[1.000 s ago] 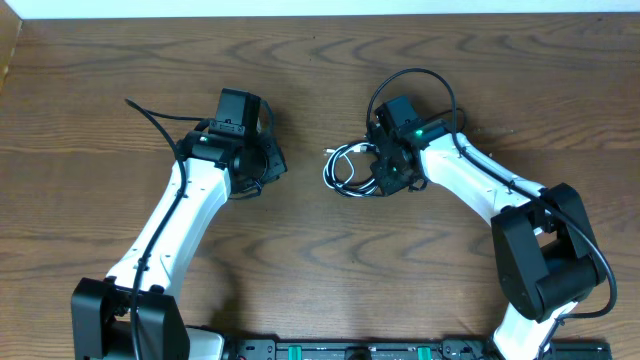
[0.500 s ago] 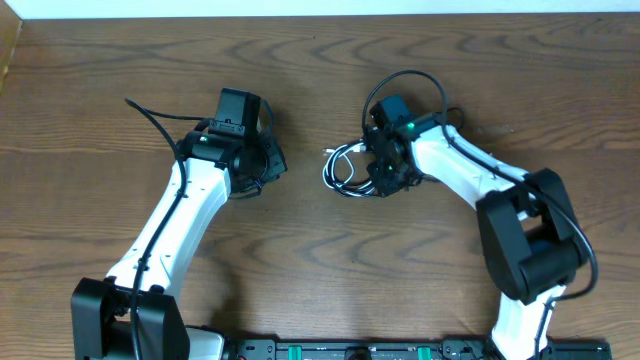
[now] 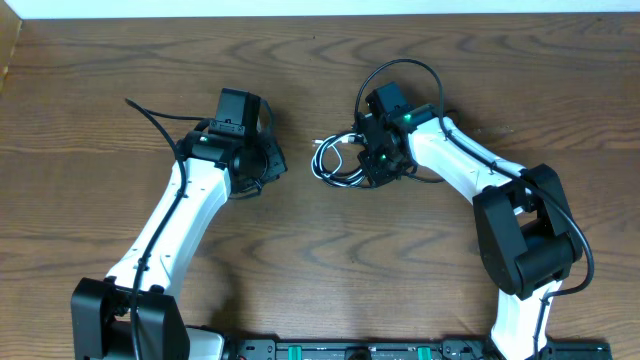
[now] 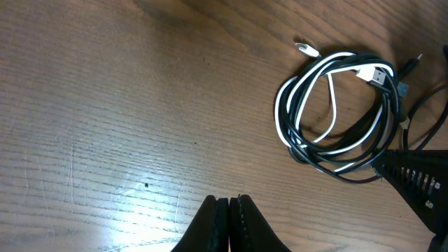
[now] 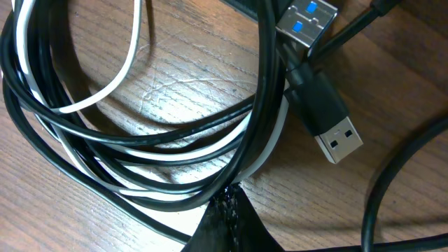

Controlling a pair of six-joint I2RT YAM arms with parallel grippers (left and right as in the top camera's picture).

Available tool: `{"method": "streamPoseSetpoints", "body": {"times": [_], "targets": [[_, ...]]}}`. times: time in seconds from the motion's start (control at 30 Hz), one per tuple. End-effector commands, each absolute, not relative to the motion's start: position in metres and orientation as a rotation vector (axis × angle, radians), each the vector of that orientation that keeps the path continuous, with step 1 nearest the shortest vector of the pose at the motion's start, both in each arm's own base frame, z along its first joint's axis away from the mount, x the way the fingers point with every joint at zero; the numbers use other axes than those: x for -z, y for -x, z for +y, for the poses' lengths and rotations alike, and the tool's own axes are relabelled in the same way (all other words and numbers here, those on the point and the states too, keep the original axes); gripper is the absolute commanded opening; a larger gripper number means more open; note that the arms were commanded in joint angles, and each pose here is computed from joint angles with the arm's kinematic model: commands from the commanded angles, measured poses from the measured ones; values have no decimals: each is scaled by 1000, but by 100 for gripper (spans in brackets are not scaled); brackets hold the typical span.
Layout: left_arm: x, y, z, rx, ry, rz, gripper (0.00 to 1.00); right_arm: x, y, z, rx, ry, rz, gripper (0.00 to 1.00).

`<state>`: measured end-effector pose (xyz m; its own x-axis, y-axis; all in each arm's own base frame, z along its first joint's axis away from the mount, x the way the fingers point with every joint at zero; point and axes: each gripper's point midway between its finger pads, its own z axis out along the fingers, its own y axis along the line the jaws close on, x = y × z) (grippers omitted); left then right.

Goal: Untangle cables

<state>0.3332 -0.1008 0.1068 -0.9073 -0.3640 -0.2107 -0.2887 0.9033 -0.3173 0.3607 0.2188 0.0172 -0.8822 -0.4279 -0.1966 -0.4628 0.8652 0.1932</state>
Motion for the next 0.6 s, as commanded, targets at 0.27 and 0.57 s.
{"method": "streamPoseSetpoints", "body": {"times": [0.27,0.57], "targets": [[-100,-328,-100,405,503,2824,9,-19,-363,225,-402,576,2923,1],[-100,-327,-100,403,505,2830,9,-23,-343,238,-582,462,3012,1]]}}
